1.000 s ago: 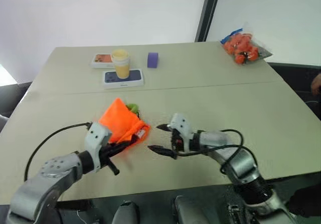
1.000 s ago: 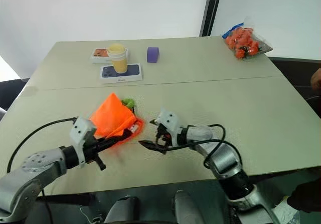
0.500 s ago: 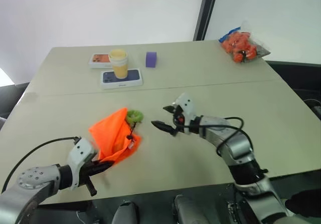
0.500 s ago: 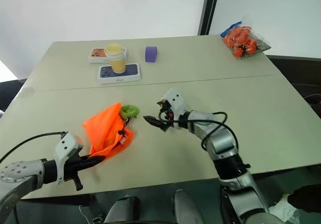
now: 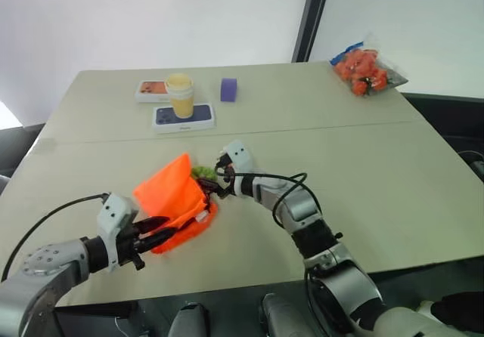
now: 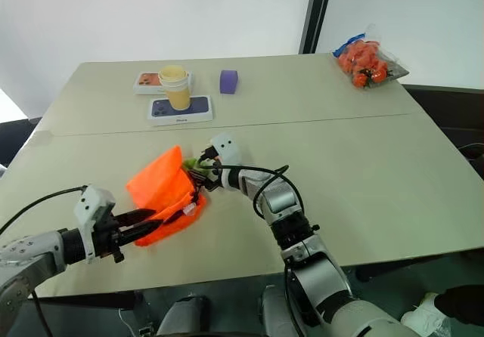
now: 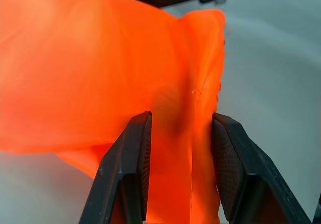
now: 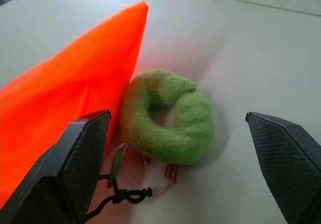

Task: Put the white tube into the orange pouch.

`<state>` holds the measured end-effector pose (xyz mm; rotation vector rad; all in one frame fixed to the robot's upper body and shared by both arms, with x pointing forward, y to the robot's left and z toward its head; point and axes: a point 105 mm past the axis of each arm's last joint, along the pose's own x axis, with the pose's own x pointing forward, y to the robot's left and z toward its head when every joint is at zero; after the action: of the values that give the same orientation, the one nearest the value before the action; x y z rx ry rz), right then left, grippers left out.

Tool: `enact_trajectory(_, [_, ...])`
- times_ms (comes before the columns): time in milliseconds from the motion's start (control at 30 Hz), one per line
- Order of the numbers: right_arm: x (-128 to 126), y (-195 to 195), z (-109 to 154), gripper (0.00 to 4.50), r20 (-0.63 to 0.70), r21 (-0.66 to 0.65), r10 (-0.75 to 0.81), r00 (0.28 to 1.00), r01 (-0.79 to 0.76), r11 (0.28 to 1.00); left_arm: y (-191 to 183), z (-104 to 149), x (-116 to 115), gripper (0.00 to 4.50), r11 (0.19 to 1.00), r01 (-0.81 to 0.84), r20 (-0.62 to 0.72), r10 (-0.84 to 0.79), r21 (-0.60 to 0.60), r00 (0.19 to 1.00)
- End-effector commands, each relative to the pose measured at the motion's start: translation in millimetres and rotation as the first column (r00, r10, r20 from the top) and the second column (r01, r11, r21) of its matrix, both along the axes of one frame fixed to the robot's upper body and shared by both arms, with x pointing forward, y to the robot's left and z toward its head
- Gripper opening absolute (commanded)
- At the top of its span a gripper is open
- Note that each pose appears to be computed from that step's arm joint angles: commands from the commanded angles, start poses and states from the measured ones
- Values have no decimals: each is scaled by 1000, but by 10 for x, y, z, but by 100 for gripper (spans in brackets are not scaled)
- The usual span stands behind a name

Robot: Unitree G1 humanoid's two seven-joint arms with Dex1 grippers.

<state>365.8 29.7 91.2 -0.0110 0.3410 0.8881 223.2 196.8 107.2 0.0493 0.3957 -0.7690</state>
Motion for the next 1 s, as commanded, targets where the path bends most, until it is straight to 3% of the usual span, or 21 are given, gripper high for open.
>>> enact_trajectory(33, [28,84,35,393,68,-36,20,997,-18,999,-50,126,9,182,1000,12,48,-12,-15,999])
enact_trajectory(100, [25,84,16,322,89,-53,30,996,-25,998,-52,120,15,182,1000,6,49,-5,-16,999])
enact_trajectory(300, [94,-88,10,14,142,-74,-32,989,43,996,-122,102,108,182,1000,-22,102,24,-19,994])
enact_trajectory(600, [214,-801,338,5,237,63,-292,926,286,956,-443,155,292,182,998,11,202,0,-54,979])
enact_trajectory(867, [34,-1432,898,5,257,280,-427,867,356,892,-519,249,518,182,995,40,244,-16,-94,970])
enact_trajectory(1000, [-80,-1451,1005,0,259,325,-409,875,320,890,-335,387,676,313,969,-6,208,59,-247,976])
